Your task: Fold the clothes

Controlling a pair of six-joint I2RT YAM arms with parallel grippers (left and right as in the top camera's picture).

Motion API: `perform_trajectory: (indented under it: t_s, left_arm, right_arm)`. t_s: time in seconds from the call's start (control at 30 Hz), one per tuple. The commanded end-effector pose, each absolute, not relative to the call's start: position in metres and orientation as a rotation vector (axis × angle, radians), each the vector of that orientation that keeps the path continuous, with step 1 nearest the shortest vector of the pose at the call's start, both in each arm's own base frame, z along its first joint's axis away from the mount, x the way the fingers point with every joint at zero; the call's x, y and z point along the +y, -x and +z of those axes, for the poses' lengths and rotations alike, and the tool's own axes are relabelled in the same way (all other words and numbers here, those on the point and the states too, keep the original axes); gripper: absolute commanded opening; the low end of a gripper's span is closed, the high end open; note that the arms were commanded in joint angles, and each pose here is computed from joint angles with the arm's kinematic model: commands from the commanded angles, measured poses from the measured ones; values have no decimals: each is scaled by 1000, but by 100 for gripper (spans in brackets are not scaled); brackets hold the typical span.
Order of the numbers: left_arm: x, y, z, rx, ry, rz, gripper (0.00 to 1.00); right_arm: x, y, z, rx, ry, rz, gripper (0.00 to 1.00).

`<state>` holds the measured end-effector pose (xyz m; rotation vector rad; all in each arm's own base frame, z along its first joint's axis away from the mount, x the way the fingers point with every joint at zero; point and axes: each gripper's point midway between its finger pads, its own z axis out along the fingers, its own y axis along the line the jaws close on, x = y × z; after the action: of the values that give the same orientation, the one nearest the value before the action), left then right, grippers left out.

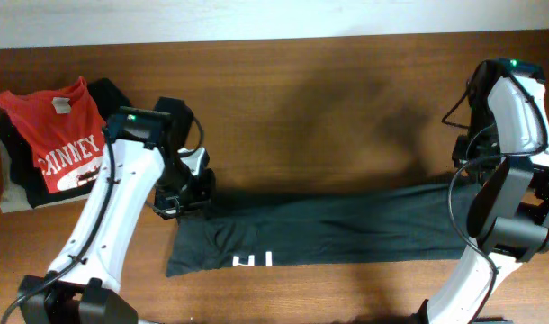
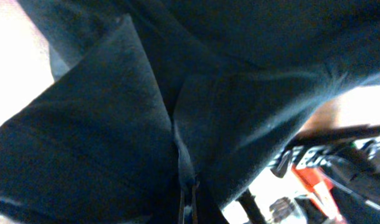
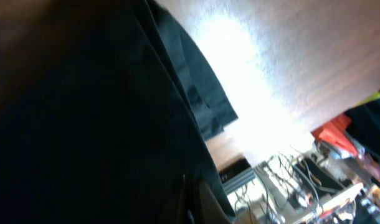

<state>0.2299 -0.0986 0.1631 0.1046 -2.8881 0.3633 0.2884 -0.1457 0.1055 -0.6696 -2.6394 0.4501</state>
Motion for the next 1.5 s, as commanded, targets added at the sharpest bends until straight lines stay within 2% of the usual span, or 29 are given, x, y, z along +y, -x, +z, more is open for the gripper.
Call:
perform_trajectory:
  t_s: [0.0, 0.13, 0.17, 0.2, 0.23, 0.37, 0.47, 0.53, 0.7, 0.87, 0.9, 0.93, 0.97, 1.13, 1.37, 1.4, 1.47]
  left_arm:
    - [-85, -219, 163, -2915, -117, 159, 0]
    - [-89, -209, 151, -2866, -147, 172, 0]
    - [-92, -207, 151, -2852, -150, 201, 3]
    - [-94, -205, 152, -2840, -153, 216, 29]
    - [-93, -203, 153, -2833, -153, 211, 61]
    - [-91, -201, 153, -2826, -128, 201, 73]
    - [-89, -225, 146, -2936, -119, 175, 73]
    - [-65, -247, 131, -3041, -233, -42, 74]
    - [-45, -251, 78, -3057, -338, -57, 74]
    - [-31, -273, 67, -3144, -339, -28, 75]
    - [-32, -275, 66, -3154, -340, -25, 77]
    - [-32, -277, 66, -3161, -341, -22, 78]
    - [-32, -279, 66, -3169, -342, -19, 78]
    - [-46, -290, 67, -3211, -216, 104, 78]
    - [-46, -293, 55, -3236, -184, 106, 78]
    - [-45, -292, 48, -3240, -185, 108, 76]
    - [-51, -287, 39, -3230, -180, 167, 56]
  right_arm:
    - [-162, -248, 99, -2499, 793, 486, 4]
    - [-174, -207, 76, -2349, 964, 420, 4]
    - [-172, -207, 72, -2345, 994, 375, 6]
    - [-171, -208, 71, -2350, 1002, 365, 9]
    - [-171, -210, 70, -2356, 1004, 361, 10]
    - [-170, -212, 69, -2364, 1008, 355, 12]
    - [-169, -214, 67, -2369, 1015, 346, 12]
    - [-168, -215, 66, -2373, 1022, 333, 12]
    - [-167, -216, 66, -2376, 1026, 325, 12]
    - [-168, -217, 65, -2379, 1029, 325, 13]
    - [-168, -217, 65, -2379, 1028, 325, 18]
    - [-168, -217, 65, -2379, 1029, 326, 26]
    - [-168, -217, 65, -2381, 1030, 326, 41]
    - [-168, -217, 65, -2381, 1031, 326, 41]
    - [-168, -219, 64, -2387, 1036, 321, 42]
    - [-168, -219, 64, -2387, 1036, 321, 41]
    - [-168, -219, 64, -2387, 1036, 321, 41]
